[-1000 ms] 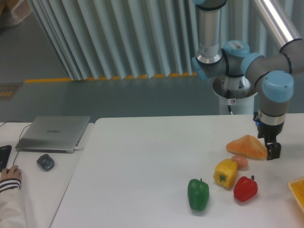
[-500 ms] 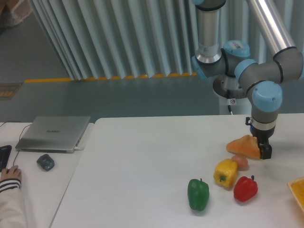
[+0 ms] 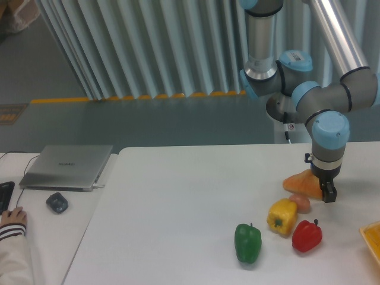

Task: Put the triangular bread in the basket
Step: 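Close the gripper on the triangular bread, then lift the bread and carry it toward the orange basket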

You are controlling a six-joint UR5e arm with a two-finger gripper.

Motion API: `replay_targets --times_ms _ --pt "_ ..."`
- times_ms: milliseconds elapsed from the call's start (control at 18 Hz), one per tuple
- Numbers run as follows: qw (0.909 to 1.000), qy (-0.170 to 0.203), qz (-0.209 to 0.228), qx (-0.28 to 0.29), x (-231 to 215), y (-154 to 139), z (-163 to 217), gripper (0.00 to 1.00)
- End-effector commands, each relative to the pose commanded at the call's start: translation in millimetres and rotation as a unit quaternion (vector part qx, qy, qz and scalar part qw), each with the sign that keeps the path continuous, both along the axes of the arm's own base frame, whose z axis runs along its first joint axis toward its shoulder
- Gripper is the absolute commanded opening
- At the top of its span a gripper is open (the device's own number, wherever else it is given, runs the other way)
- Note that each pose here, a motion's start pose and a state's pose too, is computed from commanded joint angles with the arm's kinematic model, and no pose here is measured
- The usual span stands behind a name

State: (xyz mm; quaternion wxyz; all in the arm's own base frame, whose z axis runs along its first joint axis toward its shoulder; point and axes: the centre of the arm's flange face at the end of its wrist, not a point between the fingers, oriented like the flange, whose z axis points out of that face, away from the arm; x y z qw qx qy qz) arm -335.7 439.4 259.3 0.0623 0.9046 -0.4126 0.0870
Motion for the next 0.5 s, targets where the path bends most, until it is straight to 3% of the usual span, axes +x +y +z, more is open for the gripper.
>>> replay_targets --times_ms 167,222,500 --pt "0.9999 -0.003 -0.01 -0.001 -4.8 1.6 9.8 0.34" --pt "0.9999 -0.009 -0.011 -0.006 -6.3 1.6 14.0 0.2" --pt "0.9996 -0.021 -0.018 -0.01 -18.8 -1.3 34.1 0.2"
